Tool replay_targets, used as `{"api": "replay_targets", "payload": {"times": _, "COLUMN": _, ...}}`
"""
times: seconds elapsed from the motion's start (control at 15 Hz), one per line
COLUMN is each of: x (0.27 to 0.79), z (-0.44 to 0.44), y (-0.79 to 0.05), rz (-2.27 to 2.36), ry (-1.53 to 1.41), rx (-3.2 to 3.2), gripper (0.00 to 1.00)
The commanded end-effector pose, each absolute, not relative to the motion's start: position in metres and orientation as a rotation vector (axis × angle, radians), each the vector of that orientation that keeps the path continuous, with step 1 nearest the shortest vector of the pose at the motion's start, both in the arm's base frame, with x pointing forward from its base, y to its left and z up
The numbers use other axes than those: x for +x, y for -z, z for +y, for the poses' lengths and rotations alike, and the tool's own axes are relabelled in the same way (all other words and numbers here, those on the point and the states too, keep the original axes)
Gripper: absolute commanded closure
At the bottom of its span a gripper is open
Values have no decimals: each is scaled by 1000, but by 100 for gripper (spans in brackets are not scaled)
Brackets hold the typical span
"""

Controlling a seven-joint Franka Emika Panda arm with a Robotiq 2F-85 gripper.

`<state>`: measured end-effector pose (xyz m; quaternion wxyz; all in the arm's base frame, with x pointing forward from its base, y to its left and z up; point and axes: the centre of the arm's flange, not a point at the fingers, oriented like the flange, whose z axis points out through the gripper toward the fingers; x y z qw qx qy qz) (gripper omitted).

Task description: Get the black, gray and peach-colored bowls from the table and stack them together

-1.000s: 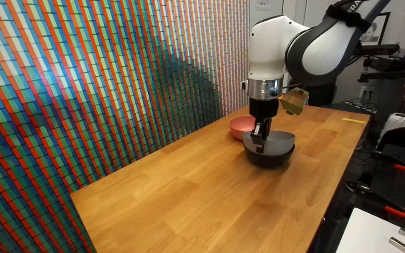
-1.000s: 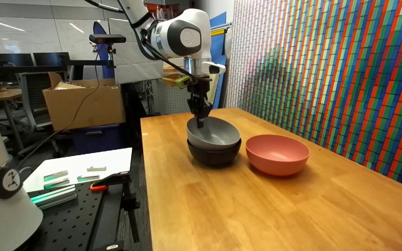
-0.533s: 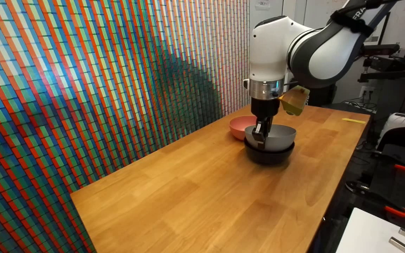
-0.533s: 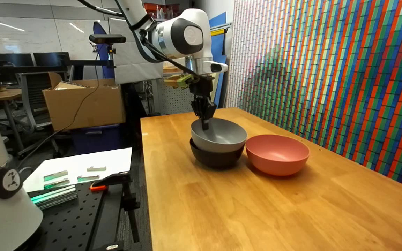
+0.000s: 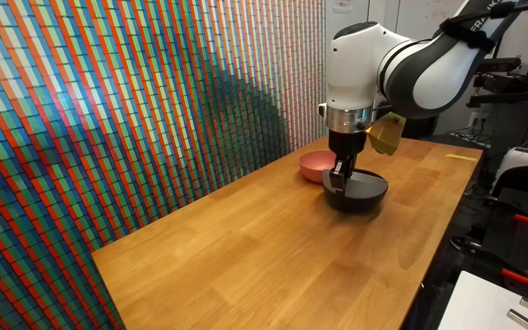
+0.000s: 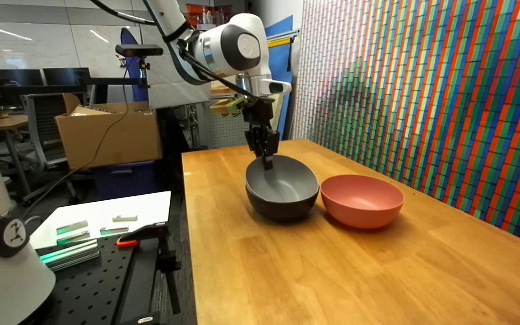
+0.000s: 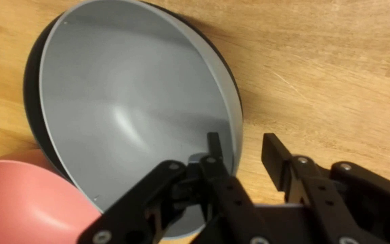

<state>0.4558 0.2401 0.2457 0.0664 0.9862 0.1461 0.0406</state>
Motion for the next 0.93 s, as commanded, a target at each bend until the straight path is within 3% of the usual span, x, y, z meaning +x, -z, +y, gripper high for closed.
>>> {"api": "replay_targets", "payload": {"times": 0.0, "x": 456, "z": 241, "y": -270, "rz": 418, "ry": -190, "rx": 2977, "gripper": 30}}
{"api": "replay_targets", "payload": {"times": 0.27, "x": 477, "z": 228, "y": -318, "rz": 358, "ry": -269, "rx": 2999, "gripper": 2}}
{"api": "replay_targets", "payload": {"times": 0.87, "x": 540, "z": 159, "y": -393, "rz": 31, "ry": -479, "rx": 3108, "gripper": 0}}
